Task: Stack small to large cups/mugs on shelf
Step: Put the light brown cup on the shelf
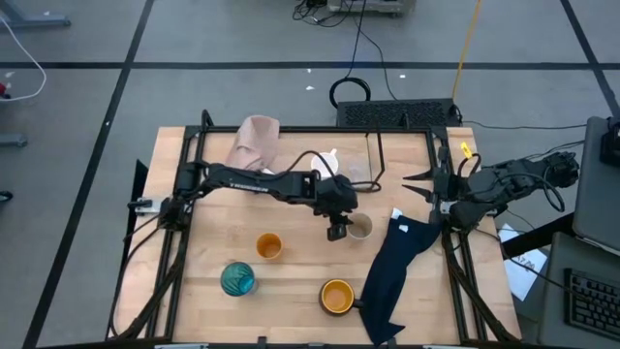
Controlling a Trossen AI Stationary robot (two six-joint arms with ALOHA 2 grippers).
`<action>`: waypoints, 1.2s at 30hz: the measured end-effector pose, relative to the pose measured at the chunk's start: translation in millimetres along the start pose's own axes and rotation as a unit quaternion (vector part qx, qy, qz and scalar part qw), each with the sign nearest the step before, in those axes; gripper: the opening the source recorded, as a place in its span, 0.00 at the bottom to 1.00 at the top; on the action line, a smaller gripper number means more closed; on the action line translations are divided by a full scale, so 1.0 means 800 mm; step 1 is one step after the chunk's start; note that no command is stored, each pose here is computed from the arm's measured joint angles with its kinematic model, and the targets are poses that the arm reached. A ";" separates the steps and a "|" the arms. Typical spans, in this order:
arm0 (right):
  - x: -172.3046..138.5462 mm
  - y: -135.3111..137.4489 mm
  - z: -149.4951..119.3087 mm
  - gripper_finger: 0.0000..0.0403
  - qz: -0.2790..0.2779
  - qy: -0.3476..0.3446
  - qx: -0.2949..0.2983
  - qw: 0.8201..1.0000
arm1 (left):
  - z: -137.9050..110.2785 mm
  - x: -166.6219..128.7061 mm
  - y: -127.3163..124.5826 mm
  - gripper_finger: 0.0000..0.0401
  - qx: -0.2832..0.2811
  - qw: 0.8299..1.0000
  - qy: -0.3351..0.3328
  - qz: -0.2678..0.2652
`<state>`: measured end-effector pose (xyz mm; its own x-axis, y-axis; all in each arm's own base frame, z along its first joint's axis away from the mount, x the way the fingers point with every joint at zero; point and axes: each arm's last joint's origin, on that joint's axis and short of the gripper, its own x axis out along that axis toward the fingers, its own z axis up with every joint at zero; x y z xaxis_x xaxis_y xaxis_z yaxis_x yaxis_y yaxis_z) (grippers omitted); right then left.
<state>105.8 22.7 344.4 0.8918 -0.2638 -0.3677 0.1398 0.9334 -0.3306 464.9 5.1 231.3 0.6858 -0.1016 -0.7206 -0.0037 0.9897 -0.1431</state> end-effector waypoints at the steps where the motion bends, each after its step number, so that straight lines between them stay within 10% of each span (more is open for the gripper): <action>1: 0.000 0.000 0.000 0.17 0.000 0.000 0.000 1.000 | 0.000 0.000 0.000 0.43 0.000 1.000 0.000 0.002; 36: 0.000 0.001 -0.001 0.17 0.013 0.004 -0.002 1.000 | -0.010 0.025 0.005 0.43 -0.005 1.000 0.008 0.019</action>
<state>105.5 23.2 343.3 0.8916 -0.2406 -0.3836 0.1142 0.9392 -0.3238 472.7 6.7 211.3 0.6728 -0.0652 -0.7370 -0.0370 0.9919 -0.1216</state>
